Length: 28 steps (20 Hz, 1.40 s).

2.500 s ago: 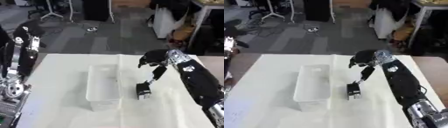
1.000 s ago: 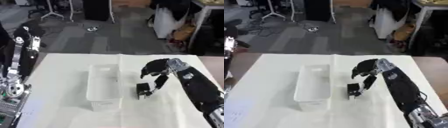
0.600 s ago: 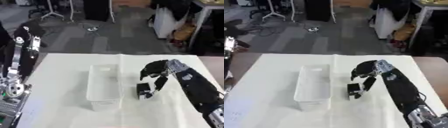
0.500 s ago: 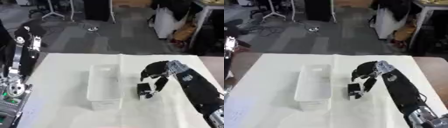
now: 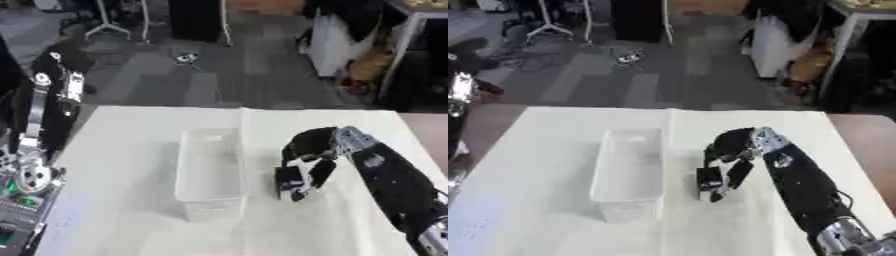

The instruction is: Pick up objects on the table and place them in the box.

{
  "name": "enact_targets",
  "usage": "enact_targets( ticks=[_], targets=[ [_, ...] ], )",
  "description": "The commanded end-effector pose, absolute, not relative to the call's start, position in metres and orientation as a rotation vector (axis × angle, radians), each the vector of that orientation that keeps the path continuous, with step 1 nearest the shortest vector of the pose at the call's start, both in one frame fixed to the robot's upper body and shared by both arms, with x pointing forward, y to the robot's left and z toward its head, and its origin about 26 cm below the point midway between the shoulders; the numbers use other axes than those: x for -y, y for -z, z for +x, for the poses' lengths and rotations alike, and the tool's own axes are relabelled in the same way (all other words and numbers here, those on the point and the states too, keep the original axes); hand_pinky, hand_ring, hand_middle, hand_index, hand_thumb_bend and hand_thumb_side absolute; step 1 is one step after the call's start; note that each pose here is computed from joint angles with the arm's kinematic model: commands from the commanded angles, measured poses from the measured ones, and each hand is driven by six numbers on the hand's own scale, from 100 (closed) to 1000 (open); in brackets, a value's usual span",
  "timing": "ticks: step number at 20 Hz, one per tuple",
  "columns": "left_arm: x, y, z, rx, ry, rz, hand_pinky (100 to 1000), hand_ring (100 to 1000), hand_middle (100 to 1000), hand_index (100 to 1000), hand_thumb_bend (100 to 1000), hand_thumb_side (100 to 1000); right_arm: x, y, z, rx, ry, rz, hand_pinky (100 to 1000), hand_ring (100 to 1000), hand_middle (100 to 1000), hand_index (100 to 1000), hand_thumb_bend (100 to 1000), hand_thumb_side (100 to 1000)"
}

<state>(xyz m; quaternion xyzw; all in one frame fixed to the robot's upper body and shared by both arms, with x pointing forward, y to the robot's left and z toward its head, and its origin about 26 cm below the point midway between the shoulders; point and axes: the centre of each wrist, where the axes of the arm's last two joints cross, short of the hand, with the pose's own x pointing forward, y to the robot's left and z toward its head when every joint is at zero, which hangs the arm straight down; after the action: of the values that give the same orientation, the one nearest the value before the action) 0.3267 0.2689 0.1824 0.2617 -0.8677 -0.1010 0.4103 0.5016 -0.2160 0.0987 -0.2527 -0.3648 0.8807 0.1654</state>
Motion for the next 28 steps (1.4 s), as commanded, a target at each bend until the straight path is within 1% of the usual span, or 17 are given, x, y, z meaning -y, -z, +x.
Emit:
enact_targets(
  ticks=[1,11,12,13,14,18,21,22,24,28],
  targets=[
    [-0.271,-0.191,0.326,2.209,0.274,0.671,493,752,846,871,155,1000,0.217,-0.106,0.504,1.037,-2.504,-0.771,902,732,780,857,699,1000],
    [-0.271,-0.191,0.326,2.21,0.274,0.671,493,752,846,871,155,1000,0.218,-0.103,0.503,1.056,-2.473,-0.833,899,726,779,866,700,1000],
    [-0.271,-0.191,0.326,2.21,0.274,0.671,493,752,846,870,155,1000,0.218,-0.103,0.503,1.057,-2.469,-0.842,896,724,776,868,705,992],
    [-0.271,-0.191,0.326,2.21,0.274,0.67,493,752,846,871,155,1000,0.218,-0.103,0.503,1.058,-2.464,-0.853,894,721,774,870,710,956],
    [-0.271,-0.191,0.326,2.21,0.274,0.67,493,752,846,871,155,1000,0.218,-0.103,0.503,1.059,-2.461,-0.859,893,720,773,872,719,945],
    [-0.271,-0.191,0.327,2.21,0.275,0.67,493,752,846,871,155,1000,0.216,-0.102,0.503,1.085,-2.448,-0.893,885,710,766,868,716,926],
    [-0.271,-0.191,0.327,2.21,0.275,0.67,493,752,846,870,155,1000,0.215,-0.101,0.502,1.12,-2.432,-0.928,868,696,753,857,720,849],
    [-0.271,-0.191,0.327,2.21,0.275,0.67,492,752,846,870,155,1000,0.215,-0.1,0.502,1.127,-2.429,-0.937,867,694,751,854,723,839],
    [-0.271,-0.191,0.327,2.21,0.275,0.67,492,752,846,870,155,1000,0.215,-0.099,0.502,1.134,-2.429,-0.946,866,694,750,854,731,845],
    [-0.271,-0.191,0.327,2.21,0.275,0.67,492,752,846,870,155,1000,0.216,-0.094,0.501,1.131,-2.444,-0.938,867,696,752,854,720,886]
  ],
)
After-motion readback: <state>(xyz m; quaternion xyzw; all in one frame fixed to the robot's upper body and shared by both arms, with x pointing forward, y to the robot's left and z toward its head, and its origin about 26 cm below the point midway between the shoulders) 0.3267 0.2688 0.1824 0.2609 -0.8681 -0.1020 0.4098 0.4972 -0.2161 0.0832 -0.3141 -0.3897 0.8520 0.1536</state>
